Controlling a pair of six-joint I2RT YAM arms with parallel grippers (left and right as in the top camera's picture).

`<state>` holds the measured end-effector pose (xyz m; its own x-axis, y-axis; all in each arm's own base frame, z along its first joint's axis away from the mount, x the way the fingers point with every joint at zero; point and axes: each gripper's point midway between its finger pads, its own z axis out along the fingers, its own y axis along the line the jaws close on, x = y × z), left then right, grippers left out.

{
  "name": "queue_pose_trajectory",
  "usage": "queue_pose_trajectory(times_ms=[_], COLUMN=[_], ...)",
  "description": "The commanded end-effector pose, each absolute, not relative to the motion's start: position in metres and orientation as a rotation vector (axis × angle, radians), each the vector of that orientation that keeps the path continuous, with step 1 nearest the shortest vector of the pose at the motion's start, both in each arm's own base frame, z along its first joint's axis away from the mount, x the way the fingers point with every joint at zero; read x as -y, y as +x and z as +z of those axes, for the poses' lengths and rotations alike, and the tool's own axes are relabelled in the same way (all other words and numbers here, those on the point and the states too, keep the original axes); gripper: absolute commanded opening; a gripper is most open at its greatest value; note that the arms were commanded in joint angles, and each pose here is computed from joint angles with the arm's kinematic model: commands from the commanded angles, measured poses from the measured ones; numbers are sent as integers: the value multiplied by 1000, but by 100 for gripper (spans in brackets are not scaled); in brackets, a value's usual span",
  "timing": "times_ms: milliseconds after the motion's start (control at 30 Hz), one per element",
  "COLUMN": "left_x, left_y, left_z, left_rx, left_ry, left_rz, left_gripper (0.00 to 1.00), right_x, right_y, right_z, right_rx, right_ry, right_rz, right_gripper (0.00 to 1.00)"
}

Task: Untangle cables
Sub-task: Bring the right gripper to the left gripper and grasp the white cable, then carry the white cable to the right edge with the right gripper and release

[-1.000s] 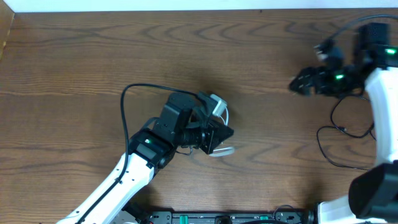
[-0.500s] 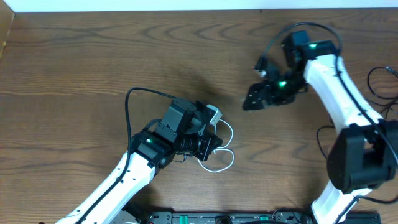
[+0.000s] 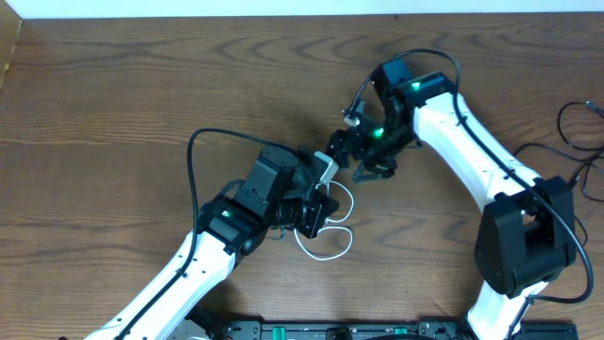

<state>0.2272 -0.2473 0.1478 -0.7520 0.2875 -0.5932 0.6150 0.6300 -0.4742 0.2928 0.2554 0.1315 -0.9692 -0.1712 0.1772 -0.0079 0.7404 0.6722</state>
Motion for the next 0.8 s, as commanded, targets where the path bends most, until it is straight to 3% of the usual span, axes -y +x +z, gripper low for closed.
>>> queue_pose_trajectory(times_ms=[0,200,267,333,433,567,633,767], left_x=[252,253,253,254,254,253,250,240], left_y=[236,237,237,240,246,246,242,231], left_z=[157,158,158,161,164,162,157,142], left_rx=[-2311,-2300,-2298,-2280,-2261,-2269,-2300,-2400], left_ry=[749,749,749,748,736,731,731,725], left_rz=[-924,-925,-924,-925,-900,-890,-886,-858], left_gripper=[7,8,8,8,8,8,8,25], right_x=[-273,-292,-295,-297,-296,-292,-280,-233], right_y=[285,285,285,282,281,283,292,320], right_z=[137,152,155,159,158,152,135,98], right_rx=[2624,2547,2526,2501,2496,2542,2663,2980], right_ry=[-23,-19,-9,-6,-13,-6,-17,-53], right_rz=[-1068,-1199,-1230,-1251,-1240,-1199,-1075,-643], right_gripper=[86,75,65,47,33,3,1,1])
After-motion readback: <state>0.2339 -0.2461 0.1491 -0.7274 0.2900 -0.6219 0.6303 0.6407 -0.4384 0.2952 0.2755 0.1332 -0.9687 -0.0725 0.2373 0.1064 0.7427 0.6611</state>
